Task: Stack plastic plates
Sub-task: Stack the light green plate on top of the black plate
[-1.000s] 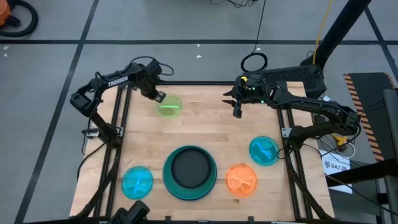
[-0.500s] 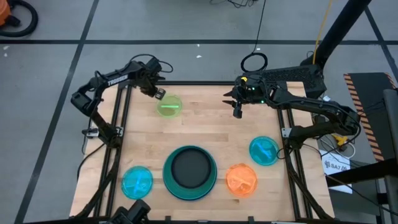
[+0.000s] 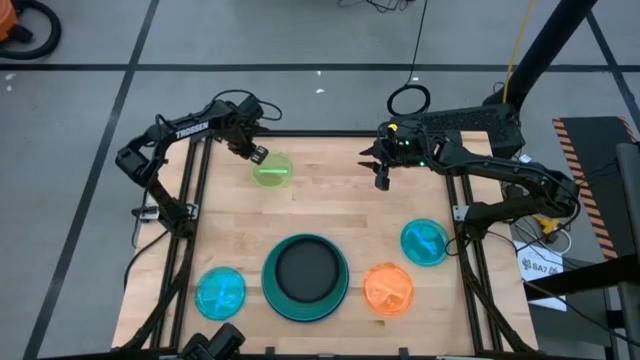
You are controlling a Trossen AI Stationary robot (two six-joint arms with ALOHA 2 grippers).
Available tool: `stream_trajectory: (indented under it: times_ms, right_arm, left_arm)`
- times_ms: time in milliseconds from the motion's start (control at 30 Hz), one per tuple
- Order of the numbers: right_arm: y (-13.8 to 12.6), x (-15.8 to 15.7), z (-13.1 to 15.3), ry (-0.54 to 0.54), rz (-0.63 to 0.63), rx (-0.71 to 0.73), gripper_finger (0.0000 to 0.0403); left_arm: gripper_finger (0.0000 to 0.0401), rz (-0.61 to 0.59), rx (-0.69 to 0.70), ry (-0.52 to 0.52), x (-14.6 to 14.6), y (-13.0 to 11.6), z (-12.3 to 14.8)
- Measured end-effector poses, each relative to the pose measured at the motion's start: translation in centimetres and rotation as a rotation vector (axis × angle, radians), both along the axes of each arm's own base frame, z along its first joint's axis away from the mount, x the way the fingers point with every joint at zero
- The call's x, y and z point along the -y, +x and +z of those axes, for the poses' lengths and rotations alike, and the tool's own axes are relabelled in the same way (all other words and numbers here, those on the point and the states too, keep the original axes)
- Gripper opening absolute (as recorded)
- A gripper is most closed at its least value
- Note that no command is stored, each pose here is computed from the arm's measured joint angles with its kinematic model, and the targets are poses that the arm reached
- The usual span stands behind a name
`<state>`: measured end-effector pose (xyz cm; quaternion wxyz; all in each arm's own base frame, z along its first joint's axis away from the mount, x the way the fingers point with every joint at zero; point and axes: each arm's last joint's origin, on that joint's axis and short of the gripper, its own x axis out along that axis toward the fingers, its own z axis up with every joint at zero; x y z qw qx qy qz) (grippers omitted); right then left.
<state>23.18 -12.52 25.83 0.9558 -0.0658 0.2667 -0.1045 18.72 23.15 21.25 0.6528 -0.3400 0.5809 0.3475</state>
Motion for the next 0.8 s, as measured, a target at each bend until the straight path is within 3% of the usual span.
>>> stream_trajectory:
  times_ms: [500,667,800]
  right_arm:
    - [0.01,0.01,0.02,0.002,-0.002,0.003,0.0125]
    - [0.01,0.01,0.02,0.002,-0.002,0.003,0.0125]
    - [0.01,0.00,0.02,0.003,-0.002,0.003,0.0125]
  left_arm:
    - [0.0047,-0.017,0.057,-0.049,0.20,0.20,0.01]
    - [0.0047,-0.109,0.021,-0.028,0.58,0.50,-0.01]
    - [0.0047,-0.045,0.002,0.011,0.47,0.69,0.00]
